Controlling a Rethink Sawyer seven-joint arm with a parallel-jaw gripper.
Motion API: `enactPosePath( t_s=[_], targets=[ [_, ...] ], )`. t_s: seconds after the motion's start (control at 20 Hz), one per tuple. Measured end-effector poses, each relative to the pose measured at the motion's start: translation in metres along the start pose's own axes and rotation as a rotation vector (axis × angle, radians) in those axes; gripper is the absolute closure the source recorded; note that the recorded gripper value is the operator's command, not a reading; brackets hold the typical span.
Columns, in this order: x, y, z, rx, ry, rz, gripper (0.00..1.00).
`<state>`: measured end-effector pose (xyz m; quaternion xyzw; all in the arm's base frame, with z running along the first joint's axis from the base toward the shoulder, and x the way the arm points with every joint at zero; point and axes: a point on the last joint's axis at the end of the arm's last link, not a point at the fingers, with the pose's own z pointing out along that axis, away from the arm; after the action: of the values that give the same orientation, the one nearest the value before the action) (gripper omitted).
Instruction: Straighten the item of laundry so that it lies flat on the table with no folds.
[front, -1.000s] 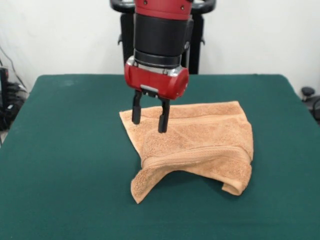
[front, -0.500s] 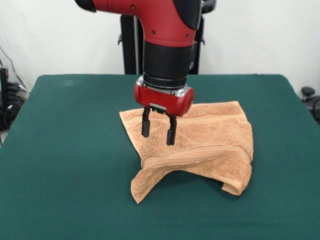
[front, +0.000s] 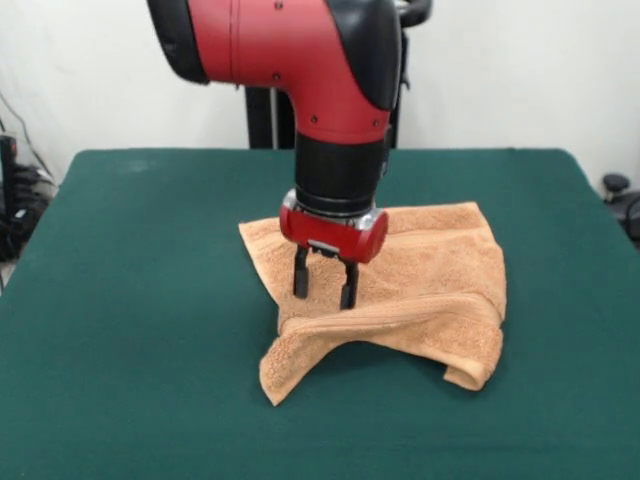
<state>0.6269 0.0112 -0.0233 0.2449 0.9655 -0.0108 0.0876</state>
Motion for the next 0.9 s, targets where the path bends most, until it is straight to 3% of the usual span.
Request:
enactPosePath(
  t_s=[0.2,0.9],
  targets=[
    [0.004,-0.01,0.014,-0.01,-0.002,-0.006,0.0],
    [-0.003,-0.017,0.015,-0.059,-0.013,-0.031,0.0]
  ],
)
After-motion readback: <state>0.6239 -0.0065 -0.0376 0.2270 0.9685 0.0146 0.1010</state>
